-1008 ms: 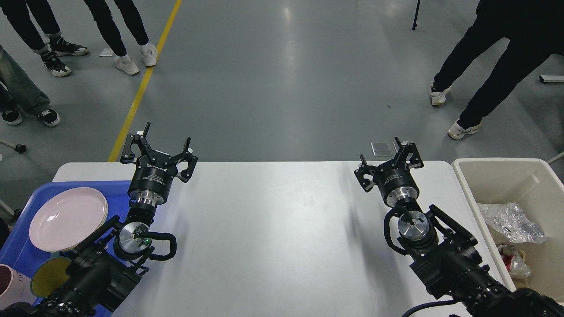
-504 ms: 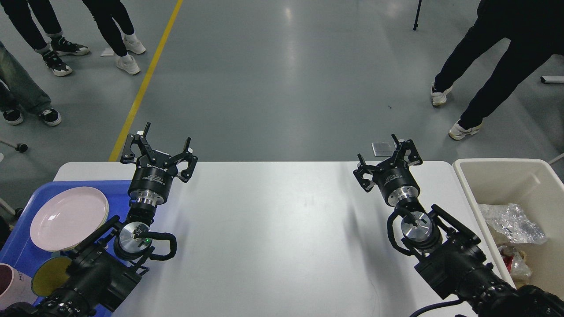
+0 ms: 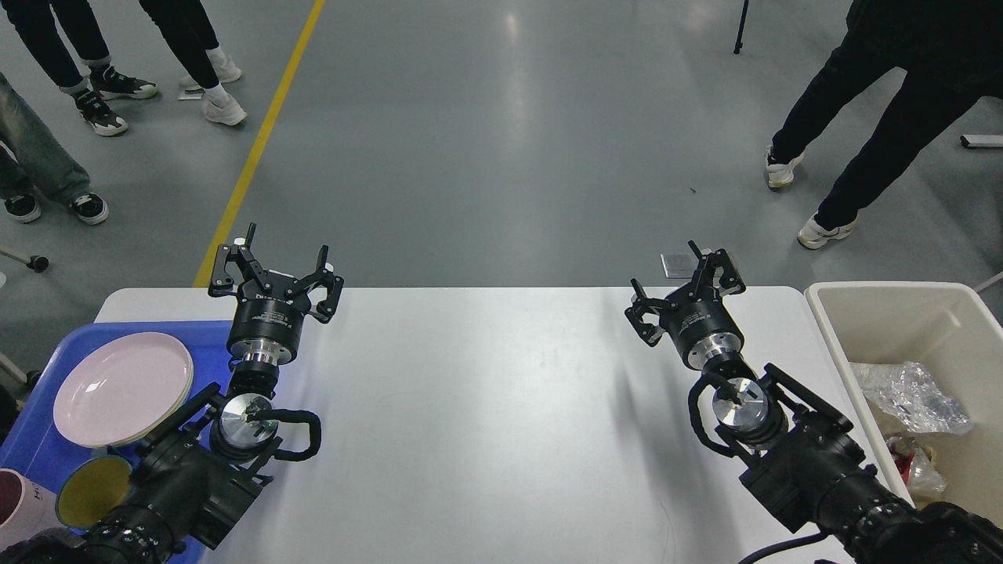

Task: Tidy desktop

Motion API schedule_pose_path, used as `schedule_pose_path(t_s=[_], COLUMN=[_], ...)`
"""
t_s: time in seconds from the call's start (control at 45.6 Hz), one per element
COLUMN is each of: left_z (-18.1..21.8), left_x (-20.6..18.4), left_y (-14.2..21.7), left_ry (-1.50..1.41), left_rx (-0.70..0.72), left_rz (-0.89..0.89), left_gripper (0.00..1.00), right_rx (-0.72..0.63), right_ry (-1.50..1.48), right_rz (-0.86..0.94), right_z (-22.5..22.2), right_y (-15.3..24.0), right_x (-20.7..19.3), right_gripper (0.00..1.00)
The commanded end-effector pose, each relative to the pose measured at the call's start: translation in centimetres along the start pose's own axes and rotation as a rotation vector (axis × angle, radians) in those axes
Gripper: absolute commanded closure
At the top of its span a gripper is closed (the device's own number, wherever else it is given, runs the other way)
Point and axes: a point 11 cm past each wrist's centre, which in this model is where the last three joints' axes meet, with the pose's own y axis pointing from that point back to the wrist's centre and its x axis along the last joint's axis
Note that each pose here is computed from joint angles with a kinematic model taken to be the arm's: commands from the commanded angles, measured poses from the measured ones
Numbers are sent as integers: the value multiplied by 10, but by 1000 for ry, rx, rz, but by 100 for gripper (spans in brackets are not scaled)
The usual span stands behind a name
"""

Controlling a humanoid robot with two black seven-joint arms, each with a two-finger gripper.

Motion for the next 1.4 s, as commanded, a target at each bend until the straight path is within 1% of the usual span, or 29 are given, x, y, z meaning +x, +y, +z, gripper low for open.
schedule_pose_path(t_s=[0.0,0.417,0.482,1.381], left_z=[-1,-4,-8,-6], left_x=[-1,-4,-6,-6], left_y=[-3,-2,-2,-2], left_ry=[-4,24,12,10], left_rx=[-7,-43,-23,-20], left_rz=[5,-1,-10,-14], left_gripper=[4,4,4,4], right_rx=[23,17,18,17], right_ry=[50,50,50,50], right_rz=[25,20,18,18], right_z=[-23,-20,-20,-20], right_y=[2,3,2,2], right_x=[16,14,14,14], right_gripper=[0,0,0,0])
